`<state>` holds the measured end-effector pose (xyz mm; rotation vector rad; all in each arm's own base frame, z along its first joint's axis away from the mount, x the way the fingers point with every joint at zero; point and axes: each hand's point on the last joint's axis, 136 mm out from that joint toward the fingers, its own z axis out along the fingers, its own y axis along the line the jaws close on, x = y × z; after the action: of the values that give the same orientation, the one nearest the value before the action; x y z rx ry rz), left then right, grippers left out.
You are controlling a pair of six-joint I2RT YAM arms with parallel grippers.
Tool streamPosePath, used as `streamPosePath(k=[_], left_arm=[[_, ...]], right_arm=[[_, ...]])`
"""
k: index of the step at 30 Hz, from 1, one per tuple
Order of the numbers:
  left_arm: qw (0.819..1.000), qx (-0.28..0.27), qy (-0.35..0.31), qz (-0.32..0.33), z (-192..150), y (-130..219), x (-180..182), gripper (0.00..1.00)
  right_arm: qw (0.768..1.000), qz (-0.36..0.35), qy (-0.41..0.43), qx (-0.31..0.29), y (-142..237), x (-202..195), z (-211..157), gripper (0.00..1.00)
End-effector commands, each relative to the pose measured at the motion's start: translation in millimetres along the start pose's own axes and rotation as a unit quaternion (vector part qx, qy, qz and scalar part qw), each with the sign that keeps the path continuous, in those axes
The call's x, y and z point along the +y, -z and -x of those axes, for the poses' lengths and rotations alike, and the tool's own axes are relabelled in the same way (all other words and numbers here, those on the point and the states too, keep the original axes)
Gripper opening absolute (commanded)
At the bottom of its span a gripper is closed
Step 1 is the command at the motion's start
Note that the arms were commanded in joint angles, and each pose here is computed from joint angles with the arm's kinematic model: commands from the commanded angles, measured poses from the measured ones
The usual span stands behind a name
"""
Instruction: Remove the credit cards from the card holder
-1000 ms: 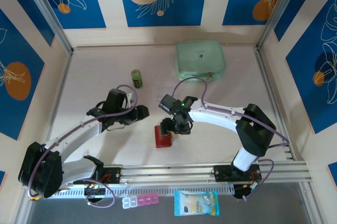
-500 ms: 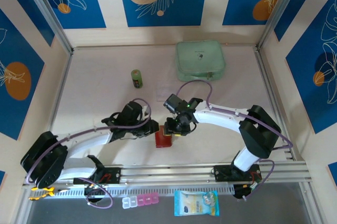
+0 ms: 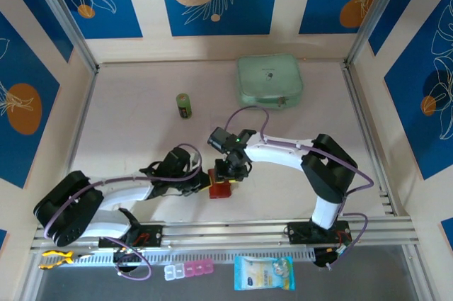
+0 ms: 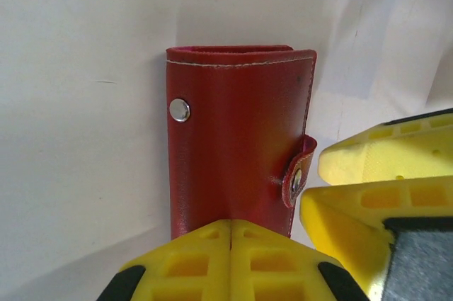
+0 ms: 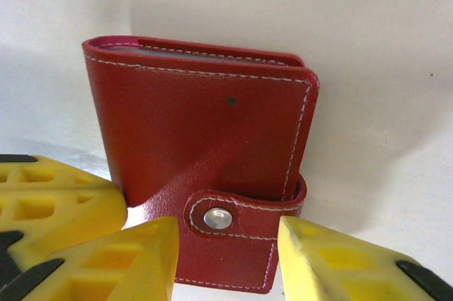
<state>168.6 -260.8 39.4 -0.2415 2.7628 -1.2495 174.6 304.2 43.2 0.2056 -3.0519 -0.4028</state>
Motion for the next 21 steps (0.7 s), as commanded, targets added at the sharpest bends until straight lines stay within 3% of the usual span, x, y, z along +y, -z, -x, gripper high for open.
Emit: streamPosePath(k=[1, 16, 21], left_arm=[[1.000, 0.002, 0.011, 0.000, -4.7, -4.3, 7.9, 0.00], [0.999, 0.004, 0.035, -0.020, -9.4, -11.3, 17.7, 0.00], [0.999, 0.007, 0.037, -0.009, -11.1, -11.6, 22.7, 0.00]], right_arm=[[0.999, -0.034, 0.011, 0.007, -0.2, -4.7, -2.8, 0.42], [0.995, -0.087, 0.033, 0.028, -20.8, -6.9, -5.7, 0.47], [0.995, -0.091, 0.037, 0.036, -28.0, -6.2, -8.6, 0.42]])
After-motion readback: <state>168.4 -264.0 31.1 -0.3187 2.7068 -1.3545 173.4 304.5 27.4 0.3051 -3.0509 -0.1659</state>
